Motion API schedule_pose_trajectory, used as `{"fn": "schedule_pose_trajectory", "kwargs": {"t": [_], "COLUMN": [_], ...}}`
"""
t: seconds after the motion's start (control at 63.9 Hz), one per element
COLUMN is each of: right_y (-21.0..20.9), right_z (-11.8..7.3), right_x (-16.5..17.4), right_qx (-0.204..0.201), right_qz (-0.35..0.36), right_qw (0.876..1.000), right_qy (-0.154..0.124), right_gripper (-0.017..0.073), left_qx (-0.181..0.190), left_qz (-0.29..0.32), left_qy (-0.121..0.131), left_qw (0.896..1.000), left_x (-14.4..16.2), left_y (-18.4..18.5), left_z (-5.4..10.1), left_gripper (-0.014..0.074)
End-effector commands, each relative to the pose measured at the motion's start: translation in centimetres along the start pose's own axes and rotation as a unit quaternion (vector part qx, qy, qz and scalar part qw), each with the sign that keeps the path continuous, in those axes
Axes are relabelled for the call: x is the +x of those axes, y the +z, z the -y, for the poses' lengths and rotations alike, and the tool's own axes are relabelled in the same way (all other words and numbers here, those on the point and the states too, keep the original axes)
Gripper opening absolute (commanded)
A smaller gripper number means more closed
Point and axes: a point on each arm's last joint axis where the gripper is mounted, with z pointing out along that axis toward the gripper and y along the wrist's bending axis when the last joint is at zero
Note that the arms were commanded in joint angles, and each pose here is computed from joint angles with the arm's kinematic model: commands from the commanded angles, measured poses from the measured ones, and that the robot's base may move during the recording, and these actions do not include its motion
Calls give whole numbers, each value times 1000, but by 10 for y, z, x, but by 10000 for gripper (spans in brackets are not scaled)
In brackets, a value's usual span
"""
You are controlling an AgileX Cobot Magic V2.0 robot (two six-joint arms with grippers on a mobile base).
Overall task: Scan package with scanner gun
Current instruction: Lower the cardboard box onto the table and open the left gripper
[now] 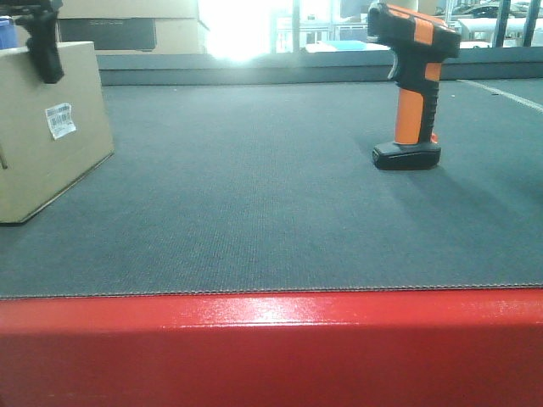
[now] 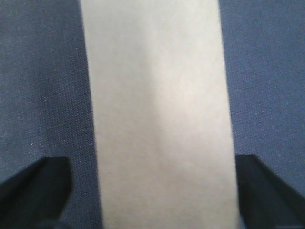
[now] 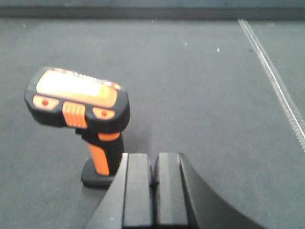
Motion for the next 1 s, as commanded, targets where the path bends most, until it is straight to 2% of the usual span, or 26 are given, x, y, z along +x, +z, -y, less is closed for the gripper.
{"fn": "schedule_pose_trajectory", "kwargs": {"t": [0.0, 0.172, 0.266, 0.344, 0.438, 0.579, 0.736, 0.814, 0.986], "right_y": [-4, -12, -20, -28, -40, -56, -72, -79, -95], "right_z": [1, 1, 0, 0, 1, 3, 4, 5, 7], "right_x": [-1, 0, 2, 5, 11, 30, 56, 70, 95], "right_qx": [2, 1, 0, -1, -1, 3, 4, 4, 4], "right_qz": [-1, -18, -24, -22, -7, 13, 28, 27, 35], "right_qw": [1000, 1000, 1000, 1000, 1000, 1000, 999, 999, 999], "right_qy": [-6, -6, -7, -7, -8, -24, -24, -24, -24], "right_gripper": [-154, -154, -154, -154, -154, -154, -154, -154, -154], "left_qx": [0, -2, 3, 5, 5, 4, -1, -5, -15], "left_qz": [9, 28, 48, 65, 71, 77, 122, 160, 258], "left_qy": [-3, -3, -5, -6, -6, -6, -7, -8, -9], "left_qw": [1000, 1000, 999, 998, 997, 997, 993, 987, 966], "left_x": [-1, 0, 4, 10, 23, 51, 84, 102, 150], "left_y": [-5, -22, -41, -61, -77, -94, -105, -110, -119], "left_z": [3, 3, 4, 5, 7, 9, 12, 14, 18], "left_gripper": [608, 535, 403, 255, 85, -111, -111, -111, -111]}}
